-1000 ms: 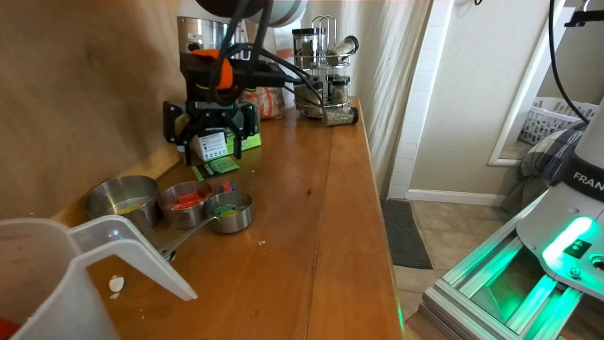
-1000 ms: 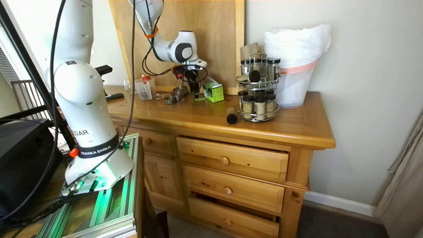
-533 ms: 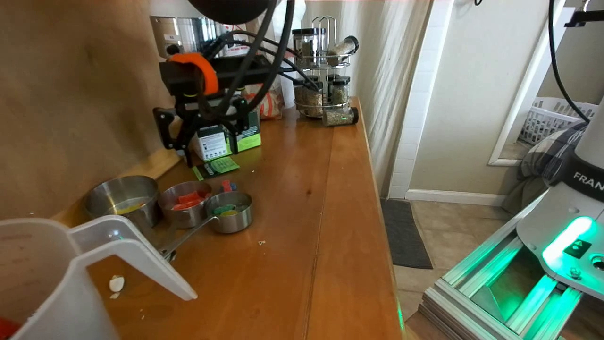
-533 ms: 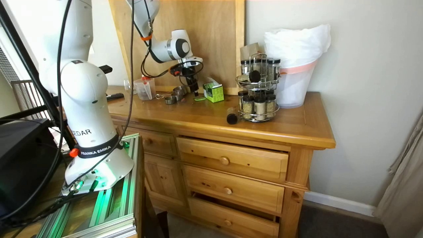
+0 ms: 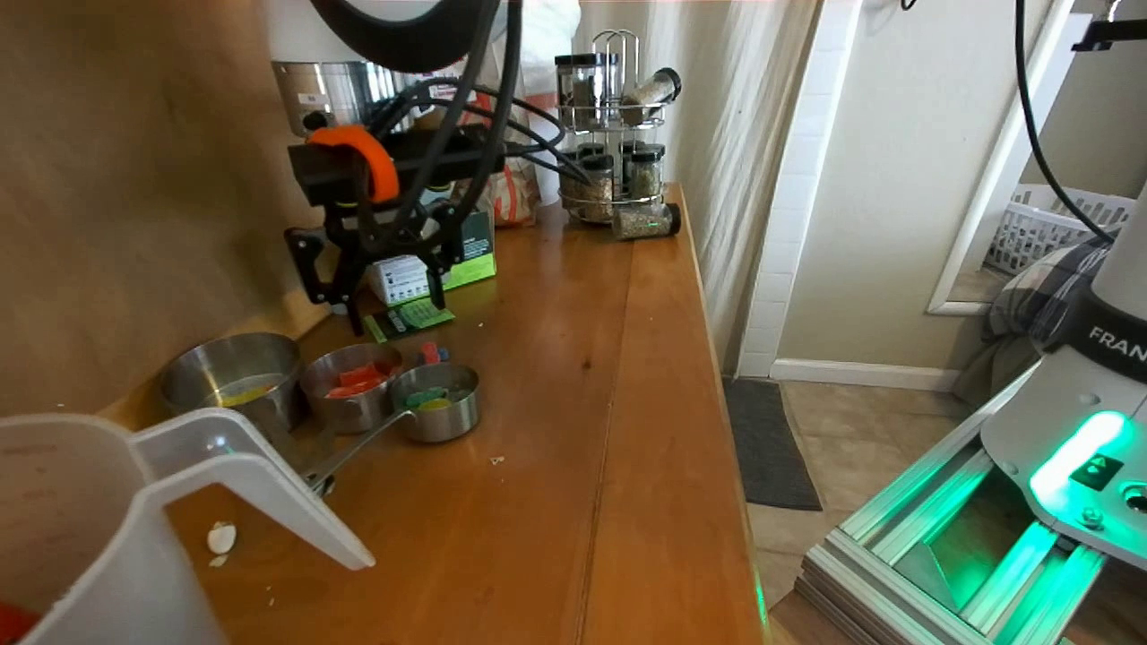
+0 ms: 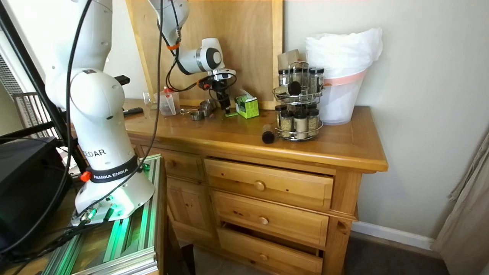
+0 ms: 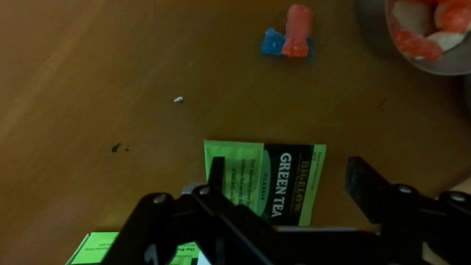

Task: Put the green object into the box

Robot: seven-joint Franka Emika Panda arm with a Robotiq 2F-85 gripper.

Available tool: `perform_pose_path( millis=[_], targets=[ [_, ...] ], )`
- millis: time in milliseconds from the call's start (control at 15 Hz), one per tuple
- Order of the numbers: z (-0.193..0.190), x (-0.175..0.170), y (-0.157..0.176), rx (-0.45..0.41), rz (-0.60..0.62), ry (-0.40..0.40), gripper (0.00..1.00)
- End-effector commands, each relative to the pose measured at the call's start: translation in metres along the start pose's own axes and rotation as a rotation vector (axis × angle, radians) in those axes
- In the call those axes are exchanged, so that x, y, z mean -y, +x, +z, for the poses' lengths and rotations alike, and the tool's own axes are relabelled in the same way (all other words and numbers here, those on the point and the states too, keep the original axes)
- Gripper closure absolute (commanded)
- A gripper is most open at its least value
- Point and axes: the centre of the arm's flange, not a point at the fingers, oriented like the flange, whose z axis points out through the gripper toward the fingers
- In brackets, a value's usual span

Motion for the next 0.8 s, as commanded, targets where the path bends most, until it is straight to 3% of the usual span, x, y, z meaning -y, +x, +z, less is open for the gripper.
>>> perform_pose_path(
  millis=[0, 333, 667, 733],
  targets=[
    [0.0096, 0.0110, 0.0136, -0.017, -0.002, 0.007, 0.25],
    [0.0142, 0.0104, 0.0202, -0.011, 0.011, -0.001, 0.68],
    [0.0083, 0.0086, 0.0220, -0.014, 0.024, 0.002, 1.00],
    [0.0083, 0.0079, 0.0219, -0.010, 0.026, 0.001, 1.00]
  ],
)
